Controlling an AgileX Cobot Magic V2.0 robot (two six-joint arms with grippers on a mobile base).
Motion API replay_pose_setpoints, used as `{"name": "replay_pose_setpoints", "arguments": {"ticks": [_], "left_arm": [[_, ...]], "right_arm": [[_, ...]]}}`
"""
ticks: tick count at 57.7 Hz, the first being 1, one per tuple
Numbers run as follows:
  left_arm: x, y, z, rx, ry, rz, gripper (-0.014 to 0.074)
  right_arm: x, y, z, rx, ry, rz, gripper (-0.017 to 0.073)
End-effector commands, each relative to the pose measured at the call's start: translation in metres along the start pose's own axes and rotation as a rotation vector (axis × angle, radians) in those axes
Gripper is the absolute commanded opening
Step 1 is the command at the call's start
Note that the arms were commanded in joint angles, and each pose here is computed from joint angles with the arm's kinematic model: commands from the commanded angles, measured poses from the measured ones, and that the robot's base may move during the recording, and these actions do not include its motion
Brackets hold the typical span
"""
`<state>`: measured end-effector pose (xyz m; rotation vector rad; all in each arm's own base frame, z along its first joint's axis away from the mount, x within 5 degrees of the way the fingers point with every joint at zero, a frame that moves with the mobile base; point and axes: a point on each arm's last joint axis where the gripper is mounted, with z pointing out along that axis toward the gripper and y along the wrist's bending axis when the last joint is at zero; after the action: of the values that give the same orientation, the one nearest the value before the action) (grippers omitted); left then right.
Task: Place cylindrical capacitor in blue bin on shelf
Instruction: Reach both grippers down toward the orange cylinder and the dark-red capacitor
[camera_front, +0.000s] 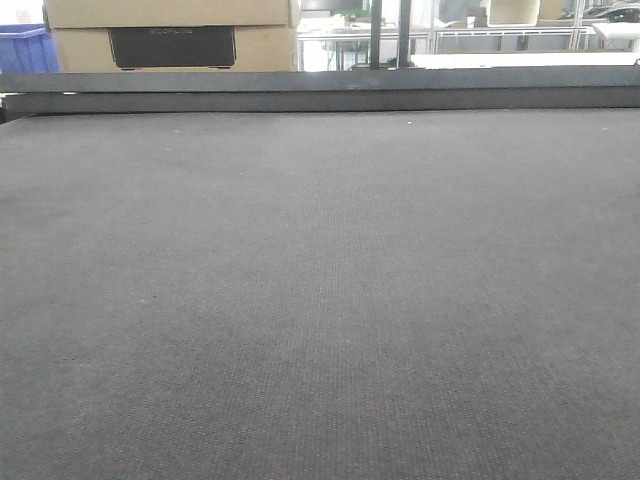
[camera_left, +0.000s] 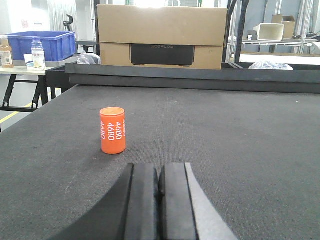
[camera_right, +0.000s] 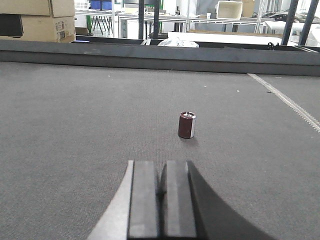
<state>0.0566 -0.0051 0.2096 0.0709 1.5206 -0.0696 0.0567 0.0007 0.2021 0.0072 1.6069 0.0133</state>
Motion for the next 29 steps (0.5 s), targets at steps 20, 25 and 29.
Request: {"name": "replay_pose_setpoints", "arguments": {"ticks": [20,25,29], "left_arm": [[-0.0030,-0.0002,-0.0005,0.005,-0.031,-0.012,-0.0111],[-0.0041,-0.0002,-0.0006,0.004,-0.044,-0.012,-0.0111],[-0.0059,-0.0002,-0.0007,0.004,-0.064,-0.012,-0.0111]], "right_arm": [[-0.0024,-0.0002,-0.0003,0.001,-0.027,-0.007,-0.0162],[-0.0038,-0.0003,-0.0004,0.003,-0.044,-0.007,-0.0162],[-0.0071,-0.0006,-0.0006,0.006,-0.079,-0.006,-0.0162]]}}
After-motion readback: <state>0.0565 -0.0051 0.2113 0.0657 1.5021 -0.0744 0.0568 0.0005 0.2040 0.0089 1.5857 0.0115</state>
